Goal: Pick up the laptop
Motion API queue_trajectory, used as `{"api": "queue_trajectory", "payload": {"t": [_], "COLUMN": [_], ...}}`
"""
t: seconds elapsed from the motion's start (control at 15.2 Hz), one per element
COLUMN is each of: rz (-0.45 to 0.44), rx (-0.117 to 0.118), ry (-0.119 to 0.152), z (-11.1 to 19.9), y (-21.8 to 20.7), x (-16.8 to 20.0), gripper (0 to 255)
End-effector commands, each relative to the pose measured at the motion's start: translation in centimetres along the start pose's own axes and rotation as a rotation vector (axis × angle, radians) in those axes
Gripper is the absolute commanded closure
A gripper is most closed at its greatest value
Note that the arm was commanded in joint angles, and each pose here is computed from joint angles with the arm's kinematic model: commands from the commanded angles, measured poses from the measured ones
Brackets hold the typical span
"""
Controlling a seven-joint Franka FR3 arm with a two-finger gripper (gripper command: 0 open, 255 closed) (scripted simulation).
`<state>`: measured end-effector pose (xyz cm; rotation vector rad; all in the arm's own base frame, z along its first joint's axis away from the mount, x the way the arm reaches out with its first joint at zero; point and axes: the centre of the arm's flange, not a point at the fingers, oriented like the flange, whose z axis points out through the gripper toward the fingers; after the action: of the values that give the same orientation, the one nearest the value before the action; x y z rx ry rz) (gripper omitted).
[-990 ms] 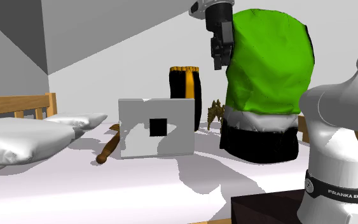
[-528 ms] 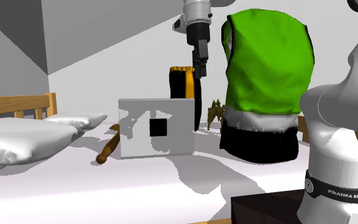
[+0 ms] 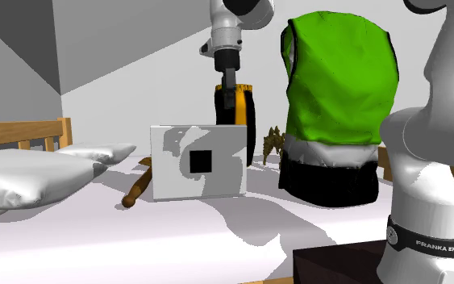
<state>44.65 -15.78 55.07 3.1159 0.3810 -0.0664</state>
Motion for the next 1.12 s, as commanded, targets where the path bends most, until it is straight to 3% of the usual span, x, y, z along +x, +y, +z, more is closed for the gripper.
{"api": "queue_trajectory", "payload": {"t": [0.0, 0.66, 1.06], "rz": [-0.014, -0.080, -0.080], "rx": [-0.001, 0.002, 0.002], "ry": [0.008, 0.041, 0.041], "z": [0.6, 3.0, 5.7], "y": [2.0, 12.0, 12.0], "x": [1.5, 9.5, 9.6], "gripper": [0, 0, 0]}}
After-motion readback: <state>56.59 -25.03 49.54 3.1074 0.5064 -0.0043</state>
